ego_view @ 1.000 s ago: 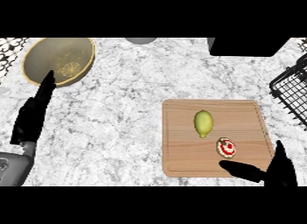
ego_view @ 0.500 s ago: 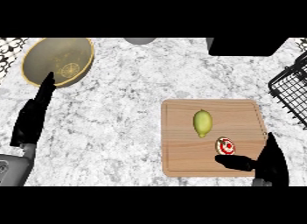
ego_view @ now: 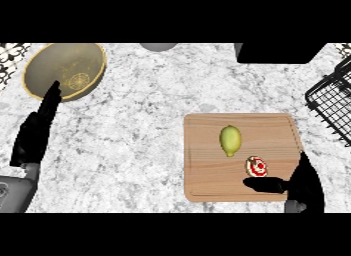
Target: Pick the cupcake from the cutting board and place it in the tiered basket
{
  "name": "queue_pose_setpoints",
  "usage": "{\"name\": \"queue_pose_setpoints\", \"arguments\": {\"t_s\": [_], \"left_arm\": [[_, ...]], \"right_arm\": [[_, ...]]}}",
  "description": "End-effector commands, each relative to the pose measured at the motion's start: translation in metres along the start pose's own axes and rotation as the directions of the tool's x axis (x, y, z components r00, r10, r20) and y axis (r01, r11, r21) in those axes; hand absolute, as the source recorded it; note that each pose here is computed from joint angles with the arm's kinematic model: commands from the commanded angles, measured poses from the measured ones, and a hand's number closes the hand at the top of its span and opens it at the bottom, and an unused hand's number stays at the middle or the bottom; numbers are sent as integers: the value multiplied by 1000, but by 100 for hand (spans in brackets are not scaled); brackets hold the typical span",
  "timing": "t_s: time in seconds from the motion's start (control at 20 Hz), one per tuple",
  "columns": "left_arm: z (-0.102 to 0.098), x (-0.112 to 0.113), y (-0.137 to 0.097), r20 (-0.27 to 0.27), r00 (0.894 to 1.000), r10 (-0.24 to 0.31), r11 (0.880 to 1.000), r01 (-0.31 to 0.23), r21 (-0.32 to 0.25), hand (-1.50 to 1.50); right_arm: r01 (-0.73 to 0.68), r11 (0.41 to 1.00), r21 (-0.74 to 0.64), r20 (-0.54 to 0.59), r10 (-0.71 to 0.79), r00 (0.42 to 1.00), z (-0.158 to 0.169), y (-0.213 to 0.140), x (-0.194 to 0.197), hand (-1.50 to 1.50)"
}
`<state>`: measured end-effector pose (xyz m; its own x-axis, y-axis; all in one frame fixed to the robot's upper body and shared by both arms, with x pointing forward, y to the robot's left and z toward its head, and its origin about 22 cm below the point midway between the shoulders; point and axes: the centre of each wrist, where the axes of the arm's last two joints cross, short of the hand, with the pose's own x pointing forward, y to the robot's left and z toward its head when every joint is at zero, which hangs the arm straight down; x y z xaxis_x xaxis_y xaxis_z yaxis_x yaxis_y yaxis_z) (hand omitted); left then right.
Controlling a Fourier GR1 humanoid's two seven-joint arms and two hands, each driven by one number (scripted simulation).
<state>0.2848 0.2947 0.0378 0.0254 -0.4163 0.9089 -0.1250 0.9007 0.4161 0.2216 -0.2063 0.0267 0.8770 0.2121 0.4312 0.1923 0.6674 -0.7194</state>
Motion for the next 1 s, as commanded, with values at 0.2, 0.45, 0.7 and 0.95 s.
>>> {"name": "queue_pose_setpoints", "arguments": {"t_s": [0.2,0.45,0.7,0.95], "left_arm": [[13,-11,-5,-8,1000,5,1000,-5,3,0],[0,-3,-2,-12,1000,-12,1000,12,16,0],[9,-8,-3,-1,1000,9,1000,-9,1,0],[0,-7,-18,-19,1000,21,1000,-21,-14,0]], "right_arm": [[23,999,35,-206,-16,978,3,13,15,-150],[18,997,72,-215,-2,977,0,25,21,-150],[39,991,127,-255,-5,967,-9,39,27,-150],[-174,967,187,-105,196,975,-4,49,38,150]]}}
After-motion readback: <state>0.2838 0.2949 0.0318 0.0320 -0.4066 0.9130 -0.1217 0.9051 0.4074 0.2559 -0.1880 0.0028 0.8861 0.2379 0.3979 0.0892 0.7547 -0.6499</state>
